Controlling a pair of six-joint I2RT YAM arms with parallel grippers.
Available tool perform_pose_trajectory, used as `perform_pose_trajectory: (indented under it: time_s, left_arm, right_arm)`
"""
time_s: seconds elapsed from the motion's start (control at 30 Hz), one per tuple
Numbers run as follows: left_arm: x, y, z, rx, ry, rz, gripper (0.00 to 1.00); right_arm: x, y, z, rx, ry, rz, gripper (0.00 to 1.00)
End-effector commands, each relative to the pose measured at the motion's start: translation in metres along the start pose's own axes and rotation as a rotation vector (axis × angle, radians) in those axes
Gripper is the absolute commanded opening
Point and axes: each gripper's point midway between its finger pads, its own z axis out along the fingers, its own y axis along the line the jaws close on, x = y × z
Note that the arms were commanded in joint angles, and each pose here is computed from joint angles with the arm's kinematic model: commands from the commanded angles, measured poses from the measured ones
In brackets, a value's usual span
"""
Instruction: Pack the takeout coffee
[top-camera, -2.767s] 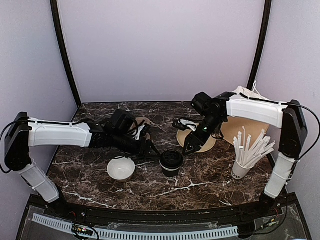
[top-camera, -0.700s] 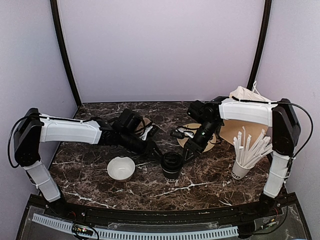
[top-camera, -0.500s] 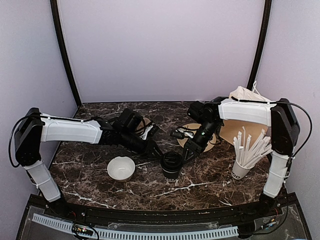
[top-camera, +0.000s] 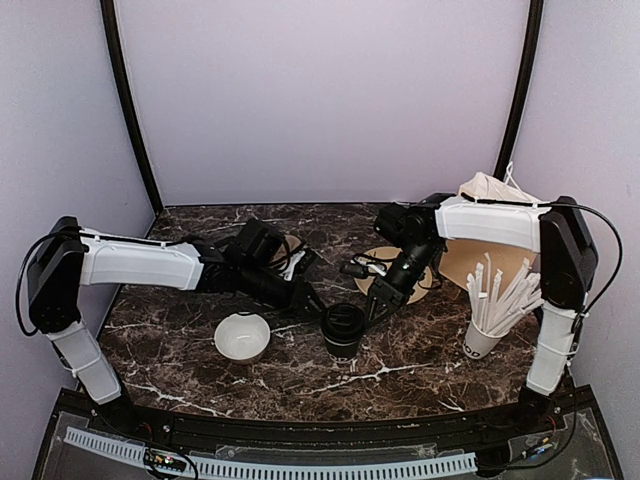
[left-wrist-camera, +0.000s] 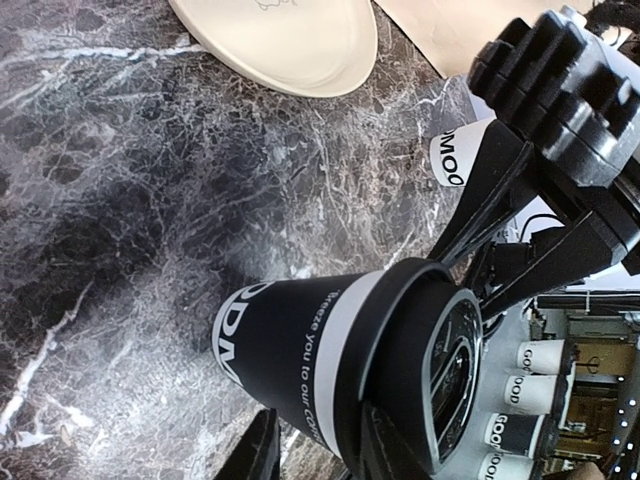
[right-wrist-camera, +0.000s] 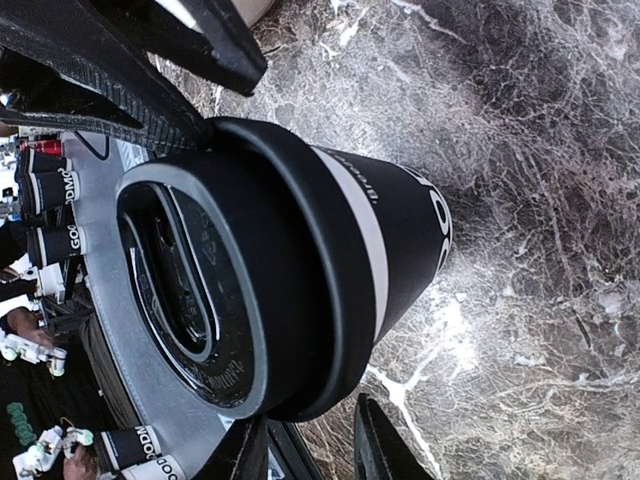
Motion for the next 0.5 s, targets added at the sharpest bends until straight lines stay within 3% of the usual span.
perform_pose_trajectory:
  time_s: [0.0,0.3,0.47]
  left_arm:
    - [0.037,0.046,0.013,-0.229,0.083,0.001,0.32]
    - [0.011,0.008,-0.017,-0.173,-0.039,0.057,0.44]
    - [0.0,-0.013,-0.032,-0.11,-0.096,0.095,0.46]
  right_arm:
    - [-0.027,-0.016,-0.001,0.077,-0.068,-0.103,0.29]
    - [-0.042,-0.016,-0.028,0.146,-0.127,-0.138,0.32]
    - [-0.049,-0.021,-0.034,0.159,-0.143,-0.135,0.32]
